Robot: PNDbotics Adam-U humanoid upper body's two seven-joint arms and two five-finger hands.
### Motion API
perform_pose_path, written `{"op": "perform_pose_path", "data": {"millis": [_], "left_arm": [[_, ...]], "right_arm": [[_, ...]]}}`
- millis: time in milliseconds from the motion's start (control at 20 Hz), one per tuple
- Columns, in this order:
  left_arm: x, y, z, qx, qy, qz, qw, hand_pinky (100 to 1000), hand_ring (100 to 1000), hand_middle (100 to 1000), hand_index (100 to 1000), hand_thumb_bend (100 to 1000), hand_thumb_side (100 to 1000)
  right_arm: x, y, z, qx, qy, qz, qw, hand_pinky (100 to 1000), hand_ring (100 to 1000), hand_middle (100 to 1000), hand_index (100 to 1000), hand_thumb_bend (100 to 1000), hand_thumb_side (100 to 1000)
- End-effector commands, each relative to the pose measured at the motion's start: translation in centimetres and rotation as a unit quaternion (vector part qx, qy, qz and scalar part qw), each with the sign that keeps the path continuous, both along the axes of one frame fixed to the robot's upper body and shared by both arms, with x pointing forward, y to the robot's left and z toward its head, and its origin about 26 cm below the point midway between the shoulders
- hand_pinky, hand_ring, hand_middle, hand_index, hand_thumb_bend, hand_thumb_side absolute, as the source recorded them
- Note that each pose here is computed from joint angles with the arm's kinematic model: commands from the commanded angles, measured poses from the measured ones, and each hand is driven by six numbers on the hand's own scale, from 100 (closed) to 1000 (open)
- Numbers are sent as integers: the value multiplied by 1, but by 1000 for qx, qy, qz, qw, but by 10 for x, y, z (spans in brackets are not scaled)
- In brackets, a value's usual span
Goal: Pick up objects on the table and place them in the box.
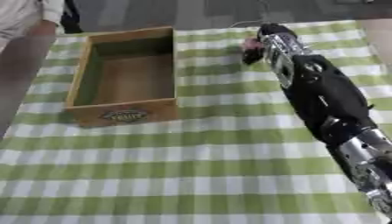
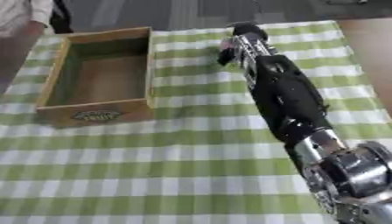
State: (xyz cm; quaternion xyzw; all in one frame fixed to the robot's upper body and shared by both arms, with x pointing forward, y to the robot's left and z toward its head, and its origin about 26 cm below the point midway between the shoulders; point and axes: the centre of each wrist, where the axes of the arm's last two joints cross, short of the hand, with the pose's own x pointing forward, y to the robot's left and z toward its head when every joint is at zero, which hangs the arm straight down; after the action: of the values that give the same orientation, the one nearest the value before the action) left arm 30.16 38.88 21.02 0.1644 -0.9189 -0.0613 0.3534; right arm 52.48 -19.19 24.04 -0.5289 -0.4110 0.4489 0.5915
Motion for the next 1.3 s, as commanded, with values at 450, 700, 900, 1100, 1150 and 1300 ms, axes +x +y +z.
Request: {"op": "perform_pose_path", "data": {"millis": [450, 700, 900, 1100, 1150, 1300], "left_arm": [[-3, 3, 11, 4, -18, 5, 1000, 544, 461, 552, 847, 100, 872], [-4, 3, 10, 3, -17, 6, 1000, 544, 460, 552, 847, 100, 871], [-4, 4, 10, 3, -16, 7, 1000, 544, 460, 551, 847, 100, 869], [-5, 4, 10, 3, -15, 9, 1000, 544, 460, 551, 847, 100, 865], [-5, 4, 10, 3, -15, 9, 1000, 544, 460, 550, 847, 100, 864], [-5, 4, 11, 3, -15, 9, 1000, 544, 459, 550, 847, 100, 864]], "right_arm": [[1, 6, 1, -27, -31, -14, 999, 723, 785, 554, 734, 100, 406], [0, 7, 4, -31, -73, -23, 997, 675, 739, 492, 629, 100, 410], [-1, 10, 9, -19, -104, -22, 994, 659, 725, 477, 557, 100, 420], [-2, 13, 19, -5, -130, -13, 991, 642, 709, 469, 511, 100, 437], [-3, 13, 22, -2, -137, -12, 990, 634, 702, 461, 494, 100, 444], [-4, 14, 29, 9, -158, -14, 987, 616, 687, 433, 459, 100, 464]]}}
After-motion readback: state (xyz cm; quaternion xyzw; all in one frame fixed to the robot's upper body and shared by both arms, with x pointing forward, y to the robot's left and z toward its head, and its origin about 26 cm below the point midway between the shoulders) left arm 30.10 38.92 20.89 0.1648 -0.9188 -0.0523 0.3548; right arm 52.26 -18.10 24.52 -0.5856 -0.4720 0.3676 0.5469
